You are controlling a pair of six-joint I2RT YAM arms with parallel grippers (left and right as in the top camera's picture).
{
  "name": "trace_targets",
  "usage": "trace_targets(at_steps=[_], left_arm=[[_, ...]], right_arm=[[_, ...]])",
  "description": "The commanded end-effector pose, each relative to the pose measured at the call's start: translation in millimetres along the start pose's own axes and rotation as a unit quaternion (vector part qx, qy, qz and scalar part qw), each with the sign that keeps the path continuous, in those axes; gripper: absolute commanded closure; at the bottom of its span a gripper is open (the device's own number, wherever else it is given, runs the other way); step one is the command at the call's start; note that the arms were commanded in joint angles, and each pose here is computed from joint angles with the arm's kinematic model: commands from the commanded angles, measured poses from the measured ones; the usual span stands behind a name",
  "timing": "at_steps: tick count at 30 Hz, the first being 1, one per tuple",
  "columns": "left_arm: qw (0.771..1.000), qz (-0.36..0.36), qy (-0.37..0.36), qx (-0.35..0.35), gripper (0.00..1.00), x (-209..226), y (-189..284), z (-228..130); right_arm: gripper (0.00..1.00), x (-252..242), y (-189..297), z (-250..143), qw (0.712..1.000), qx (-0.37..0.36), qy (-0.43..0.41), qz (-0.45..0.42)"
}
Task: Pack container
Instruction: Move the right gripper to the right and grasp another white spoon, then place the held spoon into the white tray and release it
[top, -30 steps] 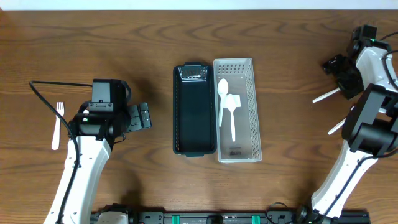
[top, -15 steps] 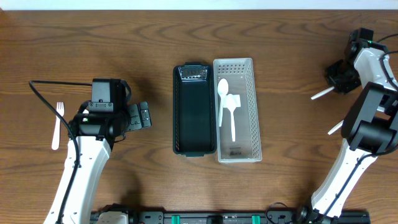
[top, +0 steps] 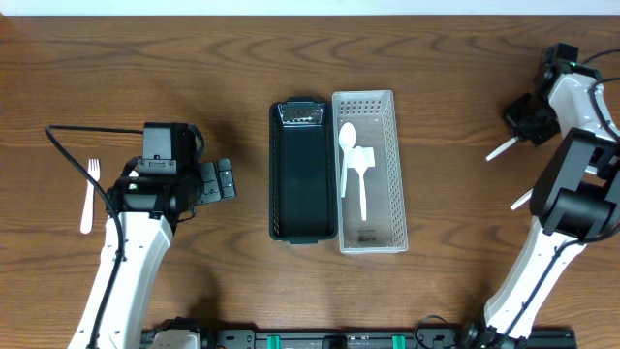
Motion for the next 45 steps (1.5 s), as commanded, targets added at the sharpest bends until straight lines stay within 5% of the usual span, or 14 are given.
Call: trace_targets(at_steps=[1, 9, 14, 29, 39, 45], left_arm=[[1.000, 0.005, 0.005, -0.006, 0.02, 0, 3, 4], [1.000, 0.005, 0.005, -0.004, 0.02, 0, 3, 3], [1.000, 0.005, 0.005, 0.001, 0.02, 0, 3, 1], [1.000, 0.005, 0.005, 0.009, 0.02, 0, 3, -2], [1.000, 0.005, 0.005, 0.009, 0.02, 0, 3, -2], [1.000, 0.005, 0.005, 0.009, 0.02, 0, 3, -2]], right_arm=[[0.99, 26, 70, -19, 0.993, -0.047, 0.082, 0.067], [0.99, 61, 193, -120, 0.935, -0.085, 0.280, 0.200], [0.98, 67, 226, -189, 0.898, -0.081, 0.366, 0.229], [0.96, 28, 140, -324, 0.860, 0.014, 0.490, 0.139], [0.68, 23, 124, -337, 0.856, 0.016, 0.498, 0.141], [0.67, 33, 136, -332, 0.855, -0.012, 0.489, 0.170]])
Point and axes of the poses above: each gripper's point midway between its finger pads, its own y axis back along the fingers, its own x axis along the line the jaws close on, z = x × y, the point moved 7 cm from there along y, back along the fingers, and after that the axes turned 13 degrees about -y, right-handed, at the moved point
